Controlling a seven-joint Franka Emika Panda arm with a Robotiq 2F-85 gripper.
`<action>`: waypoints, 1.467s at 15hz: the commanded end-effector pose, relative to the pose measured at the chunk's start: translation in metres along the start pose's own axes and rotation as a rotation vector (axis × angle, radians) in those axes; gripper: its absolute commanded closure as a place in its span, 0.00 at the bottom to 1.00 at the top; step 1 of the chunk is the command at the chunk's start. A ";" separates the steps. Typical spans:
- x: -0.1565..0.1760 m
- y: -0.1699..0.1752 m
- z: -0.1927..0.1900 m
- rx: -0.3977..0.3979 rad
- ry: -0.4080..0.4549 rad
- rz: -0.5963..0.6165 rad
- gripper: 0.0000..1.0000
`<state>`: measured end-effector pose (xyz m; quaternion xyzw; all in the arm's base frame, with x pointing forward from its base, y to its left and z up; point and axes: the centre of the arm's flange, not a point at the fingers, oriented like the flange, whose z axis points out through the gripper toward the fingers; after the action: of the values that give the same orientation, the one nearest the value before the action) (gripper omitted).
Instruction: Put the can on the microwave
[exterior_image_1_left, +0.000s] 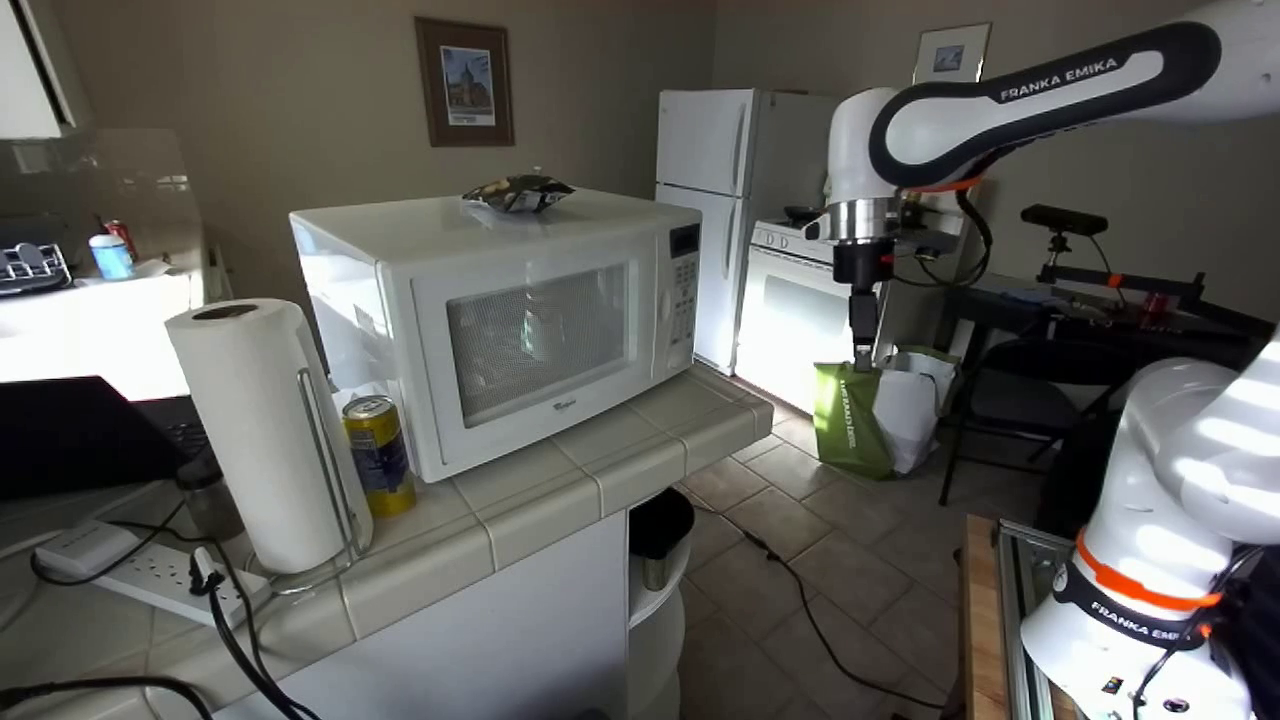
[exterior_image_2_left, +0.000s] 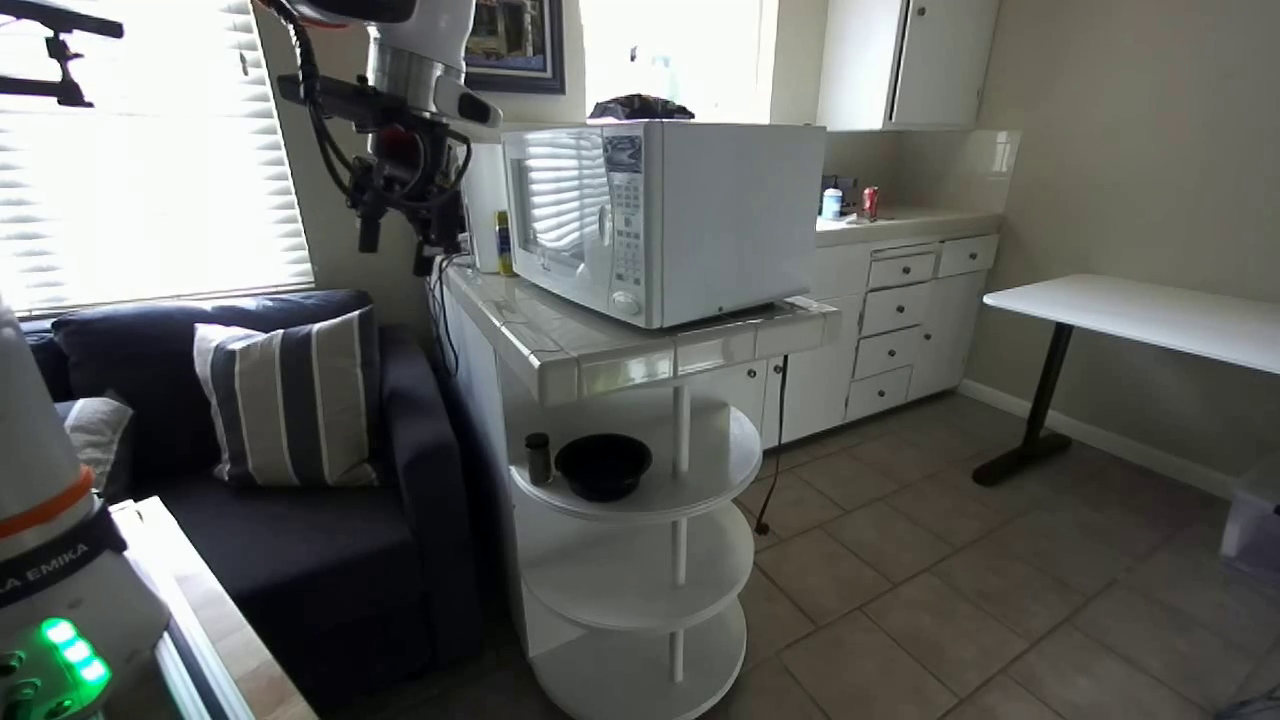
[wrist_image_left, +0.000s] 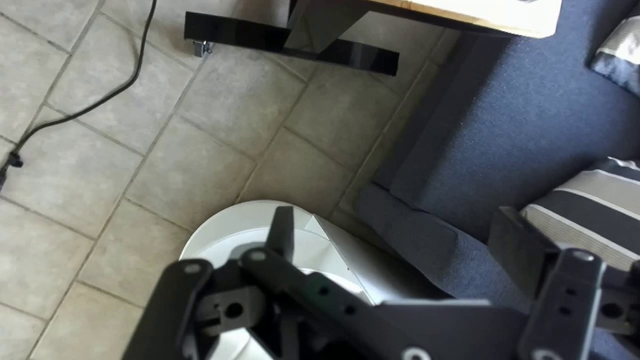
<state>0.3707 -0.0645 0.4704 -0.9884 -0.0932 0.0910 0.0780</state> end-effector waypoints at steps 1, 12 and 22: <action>0.069 -0.073 -0.005 -0.125 -0.075 -0.095 0.00; 0.229 -0.287 -0.010 -0.528 -0.245 -0.570 0.00; 0.281 -0.364 -0.040 -0.760 -0.139 -1.077 0.00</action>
<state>0.5619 0.3273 0.5049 -0.7932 -0.5544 0.0977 -0.2324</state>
